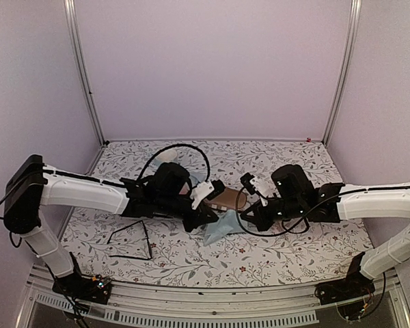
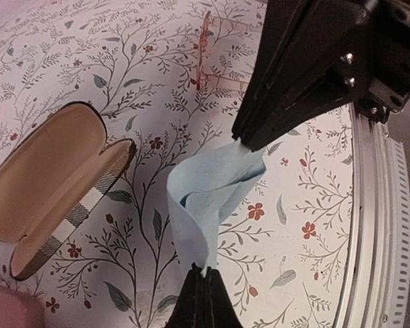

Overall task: Organize the sunglasses
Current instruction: Adjust the glasses cleaning cloth at the center of the board.

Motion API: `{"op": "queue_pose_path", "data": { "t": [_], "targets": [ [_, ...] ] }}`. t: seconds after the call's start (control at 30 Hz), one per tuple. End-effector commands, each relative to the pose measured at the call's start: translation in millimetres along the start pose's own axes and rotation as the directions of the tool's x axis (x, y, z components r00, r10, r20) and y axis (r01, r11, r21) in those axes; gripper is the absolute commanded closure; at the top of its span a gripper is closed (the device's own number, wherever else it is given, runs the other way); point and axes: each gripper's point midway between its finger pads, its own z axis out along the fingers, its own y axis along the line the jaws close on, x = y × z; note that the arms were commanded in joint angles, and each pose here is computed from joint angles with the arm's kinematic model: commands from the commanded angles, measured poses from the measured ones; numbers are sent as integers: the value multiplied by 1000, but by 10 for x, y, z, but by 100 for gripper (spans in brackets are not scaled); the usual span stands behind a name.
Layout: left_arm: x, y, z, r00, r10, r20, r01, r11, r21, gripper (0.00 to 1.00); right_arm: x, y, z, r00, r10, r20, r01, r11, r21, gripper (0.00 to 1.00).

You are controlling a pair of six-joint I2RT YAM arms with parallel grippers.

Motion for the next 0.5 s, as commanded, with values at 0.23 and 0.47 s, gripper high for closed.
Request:
{"op": "queue_pose_path", "data": {
  "t": [0.23,0.47],
  "targets": [
    [-272,-70,-361,994,38,98,-31,997,-75,100,-190,109,-329,994,-98,47,99,995,-22,100],
    [-225,-177,-341,992,64,109,-59,997,-48,100,-193,234,-385,986,-150,75,156,984,-85,100]
  ]
}}
